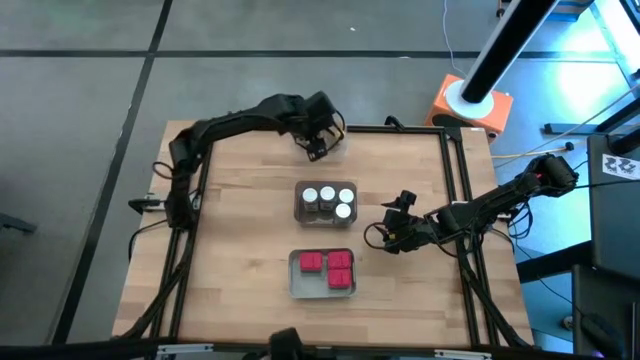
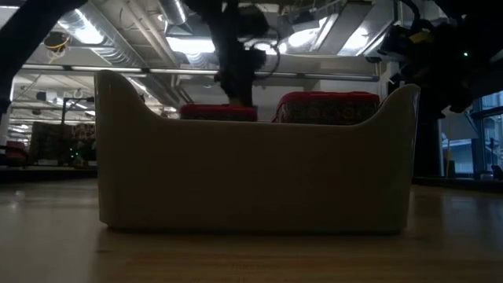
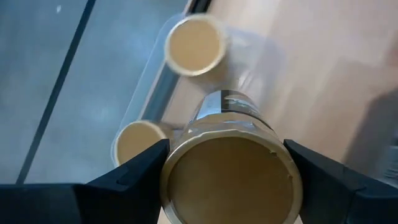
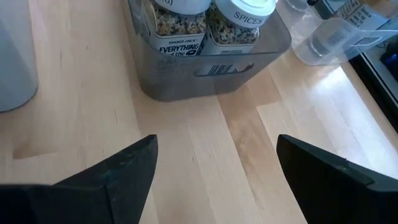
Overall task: Sort spices by type
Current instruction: Put the bottom gold seasoning bottle into the transparent bin
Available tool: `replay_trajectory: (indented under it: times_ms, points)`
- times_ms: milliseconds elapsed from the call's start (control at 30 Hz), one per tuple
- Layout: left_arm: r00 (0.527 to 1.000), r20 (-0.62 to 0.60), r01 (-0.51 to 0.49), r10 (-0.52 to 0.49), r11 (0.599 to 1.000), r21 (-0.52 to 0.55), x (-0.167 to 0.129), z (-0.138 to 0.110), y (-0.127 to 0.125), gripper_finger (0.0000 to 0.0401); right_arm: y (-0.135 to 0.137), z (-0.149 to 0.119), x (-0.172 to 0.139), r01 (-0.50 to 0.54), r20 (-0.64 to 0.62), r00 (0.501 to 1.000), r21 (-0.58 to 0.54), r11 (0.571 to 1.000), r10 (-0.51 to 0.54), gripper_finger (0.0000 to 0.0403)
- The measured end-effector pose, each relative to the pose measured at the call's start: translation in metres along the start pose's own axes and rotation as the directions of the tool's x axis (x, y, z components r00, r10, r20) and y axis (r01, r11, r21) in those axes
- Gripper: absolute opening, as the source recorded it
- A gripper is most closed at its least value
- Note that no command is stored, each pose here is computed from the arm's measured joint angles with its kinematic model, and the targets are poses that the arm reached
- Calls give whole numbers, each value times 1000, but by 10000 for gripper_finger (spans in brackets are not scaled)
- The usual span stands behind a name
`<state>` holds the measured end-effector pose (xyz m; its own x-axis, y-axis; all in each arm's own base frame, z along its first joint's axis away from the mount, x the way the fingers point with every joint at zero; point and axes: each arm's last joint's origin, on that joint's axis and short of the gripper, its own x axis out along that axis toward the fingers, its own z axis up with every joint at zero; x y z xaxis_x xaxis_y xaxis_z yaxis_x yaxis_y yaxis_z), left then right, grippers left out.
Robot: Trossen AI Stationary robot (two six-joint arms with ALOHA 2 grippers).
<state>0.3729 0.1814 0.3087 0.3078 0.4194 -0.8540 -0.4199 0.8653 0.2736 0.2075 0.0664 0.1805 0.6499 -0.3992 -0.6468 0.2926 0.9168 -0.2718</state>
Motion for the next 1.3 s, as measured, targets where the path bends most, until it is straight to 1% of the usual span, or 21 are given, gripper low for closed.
replay_trajectory:
  times_ms: [133, 333, 467, 633, 733, 900, 1000, 1167, 1300]
  points:
    - [999, -41, -15, 14, 999, -32, 23, -1, 9, 260, 0, 0, 0, 1, -2, 1000, -2, 1000, -1, 328]
    - [994, -105, -18, 15, 999, -27, 57, -4, 13, 260, 0, -1, 0, 3, -5, 1000, -5, 1000, -3, 328]
    - [991, -134, -12, 11, 1000, -8, 76, -5, 9, 260, 0, -1, 0, 3, -5, 1000, -5, 1000, -3, 328]
    - [988, -157, -8, 11, 1000, 20, 93, -6, 5, 260, 0, -1, 0, 3, -4, 1000, -6, 1000, -3, 328]
    - [988, -155, -10, 14, 1000, 27, 94, -6, 4, 267, 0, -1, 0, 3, -5, 1000, -6, 1000, -3, 328]
    - [988, -153, -7, 12, 999, 32, 94, -6, 0, 312, 0, -1, 0, 3, -5, 1000, -6, 1000, -3, 328]
    - [987, -162, -11, 20, 998, 54, 91, -5, -4, 328, 0, -1, 0, 3, -5, 1000, -6, 1000, -3, 328]
    - [986, -158, -42, 57, 995, 96, 75, 2, -14, 332, 0, 0, 0, 2, -4, 1000, -6, 1000, -2, 328]
    - [988, -126, -69, 85, 990, 125, 50, 9, -23, 326, 0, 0, 0, 1, -4, 1000, -5, 1000, -1, 328]
